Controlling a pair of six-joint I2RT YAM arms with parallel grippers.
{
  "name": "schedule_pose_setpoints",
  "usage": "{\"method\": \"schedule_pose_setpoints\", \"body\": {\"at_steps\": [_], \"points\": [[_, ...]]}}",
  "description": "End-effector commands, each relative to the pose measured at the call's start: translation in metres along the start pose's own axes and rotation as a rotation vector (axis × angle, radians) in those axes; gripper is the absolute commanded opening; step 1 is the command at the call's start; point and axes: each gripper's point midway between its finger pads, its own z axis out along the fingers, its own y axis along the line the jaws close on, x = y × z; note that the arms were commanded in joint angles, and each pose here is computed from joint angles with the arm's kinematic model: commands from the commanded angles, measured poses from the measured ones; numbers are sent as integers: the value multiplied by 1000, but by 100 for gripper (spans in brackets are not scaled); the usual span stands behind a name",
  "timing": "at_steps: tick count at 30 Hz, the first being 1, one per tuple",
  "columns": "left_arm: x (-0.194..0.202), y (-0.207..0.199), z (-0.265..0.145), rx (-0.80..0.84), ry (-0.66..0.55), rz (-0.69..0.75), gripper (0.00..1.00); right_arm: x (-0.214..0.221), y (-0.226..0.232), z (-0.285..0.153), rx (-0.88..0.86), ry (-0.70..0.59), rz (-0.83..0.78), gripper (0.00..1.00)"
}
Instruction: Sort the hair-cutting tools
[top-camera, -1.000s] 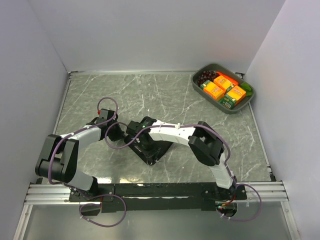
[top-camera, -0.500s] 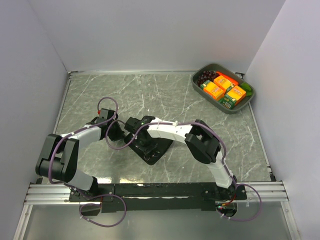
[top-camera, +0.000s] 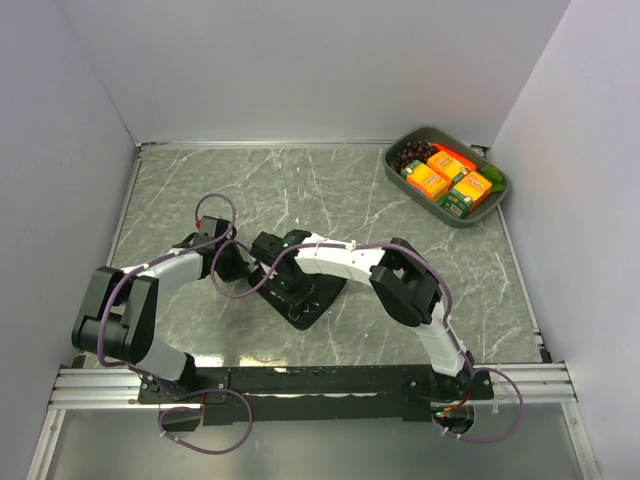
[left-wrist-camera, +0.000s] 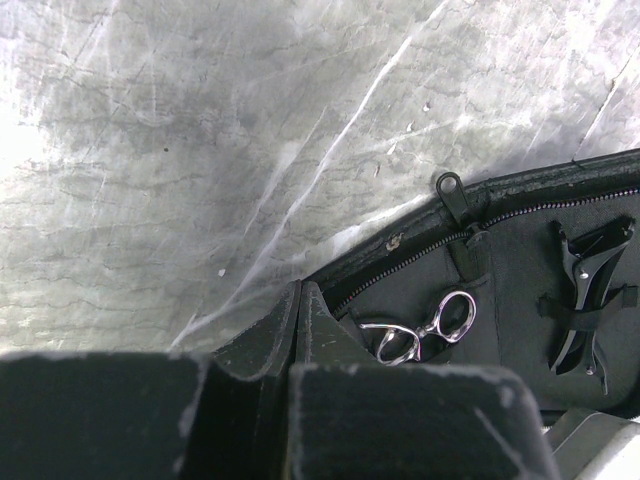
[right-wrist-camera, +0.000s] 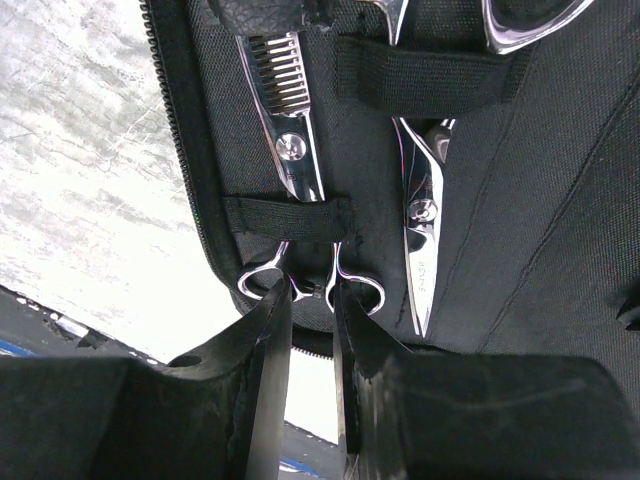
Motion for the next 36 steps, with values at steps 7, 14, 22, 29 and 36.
{"method": "schedule_pose_setpoints", "body": {"at_steps": [7, 14, 22, 29, 36], "points": [[31, 17, 8, -70, 102, 33, 1, -43, -23, -55, 110, -240, -22, 48], [22, 12, 2, -61, 67, 38, 2, 29, -75, -93, 250, -198, 168, 58], [-15, -23, -26, -17, -19, 54, 38, 61, -80, -96, 193, -179, 283, 60], [-93, -73, -60, -28, -198, 152, 60, 69, -82, -79, 107, -165, 400, 57], [-157, -140, -38, 78, -278, 279, 60, 70, -42, -87, -90, -237, 281, 31]]}}
